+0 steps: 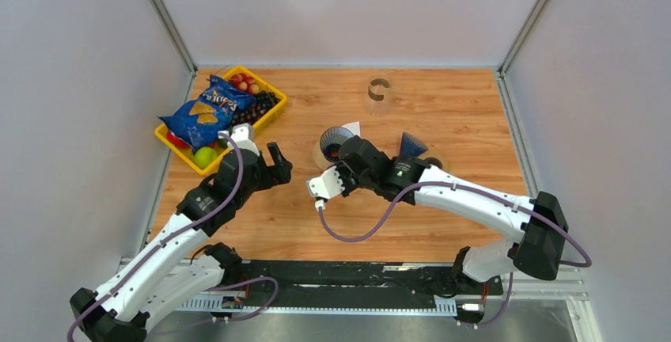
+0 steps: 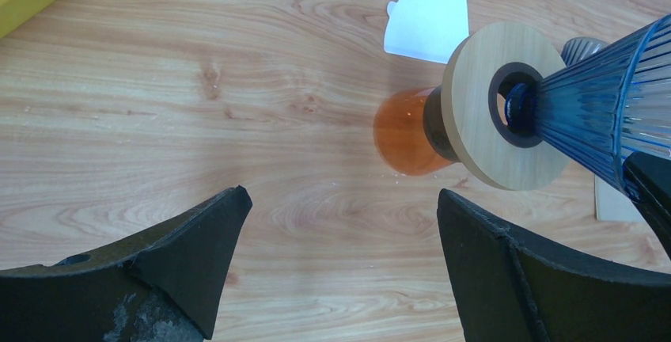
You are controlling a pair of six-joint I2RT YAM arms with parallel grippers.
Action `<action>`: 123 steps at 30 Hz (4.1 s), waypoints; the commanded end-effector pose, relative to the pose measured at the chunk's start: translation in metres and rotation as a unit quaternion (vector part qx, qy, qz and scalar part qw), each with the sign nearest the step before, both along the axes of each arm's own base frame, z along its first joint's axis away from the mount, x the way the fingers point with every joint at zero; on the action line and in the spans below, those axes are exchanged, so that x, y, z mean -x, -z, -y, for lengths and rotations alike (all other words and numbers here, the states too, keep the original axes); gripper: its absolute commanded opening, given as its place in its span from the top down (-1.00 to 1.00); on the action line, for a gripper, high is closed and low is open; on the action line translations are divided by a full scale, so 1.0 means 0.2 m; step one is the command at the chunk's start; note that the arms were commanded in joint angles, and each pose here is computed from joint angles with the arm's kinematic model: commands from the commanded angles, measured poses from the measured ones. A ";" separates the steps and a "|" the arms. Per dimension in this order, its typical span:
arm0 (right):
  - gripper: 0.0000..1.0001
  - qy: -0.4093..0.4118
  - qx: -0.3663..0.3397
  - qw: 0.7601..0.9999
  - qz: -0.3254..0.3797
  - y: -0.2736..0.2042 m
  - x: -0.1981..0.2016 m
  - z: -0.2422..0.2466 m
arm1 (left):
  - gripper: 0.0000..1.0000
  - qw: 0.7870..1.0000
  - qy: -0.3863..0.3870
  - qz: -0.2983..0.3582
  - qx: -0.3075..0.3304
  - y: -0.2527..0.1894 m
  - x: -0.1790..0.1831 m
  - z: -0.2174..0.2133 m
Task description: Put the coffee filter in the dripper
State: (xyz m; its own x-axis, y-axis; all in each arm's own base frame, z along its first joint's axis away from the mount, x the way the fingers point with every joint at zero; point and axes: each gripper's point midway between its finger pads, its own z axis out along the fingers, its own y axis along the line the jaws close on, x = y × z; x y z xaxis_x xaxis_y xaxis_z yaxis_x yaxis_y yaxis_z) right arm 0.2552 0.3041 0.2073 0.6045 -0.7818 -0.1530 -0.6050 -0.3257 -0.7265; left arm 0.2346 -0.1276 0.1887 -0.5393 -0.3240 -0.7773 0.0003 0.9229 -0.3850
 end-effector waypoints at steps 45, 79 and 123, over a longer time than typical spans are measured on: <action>-1.00 0.133 -0.571 0.796 -0.154 -1.14 0.02 0.06 | -1.00 0.990 0.076 0.099 0.061 -0.50 -0.18 0.26; 0.13 0.449 -0.437 0.628 -0.461 -0.02 -0.33 -0.02 | -0.13 0.986 0.160 -0.050 0.021 -0.15 -0.46 0.59; 1.00 0.611 -0.227 0.622 -0.435 0.78 -0.09 0.16 | 1.00 0.945 0.087 -0.293 -0.118 0.60 -0.21 0.31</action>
